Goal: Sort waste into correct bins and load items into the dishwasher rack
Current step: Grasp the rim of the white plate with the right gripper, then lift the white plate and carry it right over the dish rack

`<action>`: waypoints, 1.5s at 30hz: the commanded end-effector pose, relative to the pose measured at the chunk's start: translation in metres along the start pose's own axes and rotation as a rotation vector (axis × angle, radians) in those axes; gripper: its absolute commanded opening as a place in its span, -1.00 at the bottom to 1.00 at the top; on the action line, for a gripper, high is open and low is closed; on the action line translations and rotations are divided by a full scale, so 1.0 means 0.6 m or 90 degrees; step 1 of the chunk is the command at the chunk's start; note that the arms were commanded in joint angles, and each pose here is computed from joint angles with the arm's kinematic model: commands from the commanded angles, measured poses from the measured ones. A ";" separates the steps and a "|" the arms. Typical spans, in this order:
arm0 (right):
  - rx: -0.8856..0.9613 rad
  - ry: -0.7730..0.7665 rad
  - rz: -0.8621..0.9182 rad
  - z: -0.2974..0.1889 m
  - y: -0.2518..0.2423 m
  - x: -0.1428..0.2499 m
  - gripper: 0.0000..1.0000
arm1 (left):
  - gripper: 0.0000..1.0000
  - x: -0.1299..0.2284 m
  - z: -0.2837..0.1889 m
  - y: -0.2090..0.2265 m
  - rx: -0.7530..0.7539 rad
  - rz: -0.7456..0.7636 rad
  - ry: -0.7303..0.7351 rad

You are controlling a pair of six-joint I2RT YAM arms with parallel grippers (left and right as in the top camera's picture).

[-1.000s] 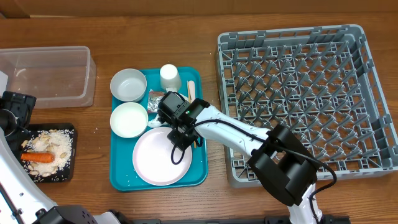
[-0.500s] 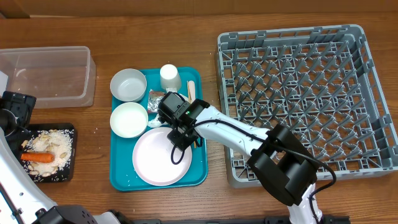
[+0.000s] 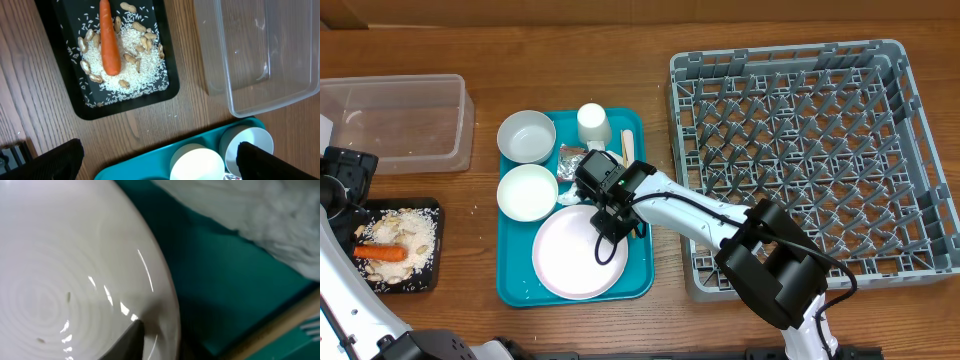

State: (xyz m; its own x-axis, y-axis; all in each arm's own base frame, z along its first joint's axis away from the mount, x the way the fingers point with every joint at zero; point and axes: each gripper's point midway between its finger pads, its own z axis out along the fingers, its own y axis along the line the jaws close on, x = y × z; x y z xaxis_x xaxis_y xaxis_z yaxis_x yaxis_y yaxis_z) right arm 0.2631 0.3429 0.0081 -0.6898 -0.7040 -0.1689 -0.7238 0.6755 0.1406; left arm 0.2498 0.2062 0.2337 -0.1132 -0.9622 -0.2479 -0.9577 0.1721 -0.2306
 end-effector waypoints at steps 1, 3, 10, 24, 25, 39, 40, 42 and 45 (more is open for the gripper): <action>0.004 0.003 0.009 0.005 -0.004 0.003 -0.71 | 1.00 -0.006 0.000 -0.001 -0.005 -0.004 -0.008; 0.004 0.002 0.022 0.005 -0.003 0.002 -0.83 | 1.00 -0.006 0.000 -0.001 -0.005 -0.004 -0.008; -0.007 0.018 0.023 -0.014 0.004 0.004 -0.92 | 1.00 -0.006 0.000 -0.001 -0.005 -0.004 -0.008; -0.005 0.020 0.028 -0.163 -0.008 -0.011 -0.92 | 1.00 -0.006 0.000 -0.001 -0.005 -0.004 -0.008; -0.004 0.018 0.033 -0.175 -0.012 -0.011 -0.92 | 1.00 -0.006 0.000 -0.001 -0.005 -0.004 -0.008; 0.196 -0.162 0.282 -0.409 -0.279 0.006 -0.92 | 1.00 -0.006 0.000 -0.001 -0.005 -0.004 -0.008; 0.215 -0.175 0.306 -0.427 -0.304 0.013 -0.92 | 1.00 -0.006 0.000 -0.001 -0.005 -0.004 -0.008; 0.256 -0.202 0.368 -0.459 -0.363 0.031 -0.92 | 1.00 -0.006 0.000 -0.001 -0.005 -0.004 -0.008; 0.308 -0.237 0.438 -0.492 -0.445 0.059 -0.92 | 0.99 -0.006 0.000 -0.001 -0.005 -0.004 -0.008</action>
State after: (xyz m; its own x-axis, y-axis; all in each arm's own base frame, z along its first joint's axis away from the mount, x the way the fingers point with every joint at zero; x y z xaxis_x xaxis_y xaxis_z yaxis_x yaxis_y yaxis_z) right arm 0.4102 0.1182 0.2257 -0.8913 -0.1588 -0.4247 -0.1593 0.9866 -0.0346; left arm 0.2499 0.2064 0.2331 -0.1136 -0.9625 -0.2465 -0.9581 0.1718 -0.2294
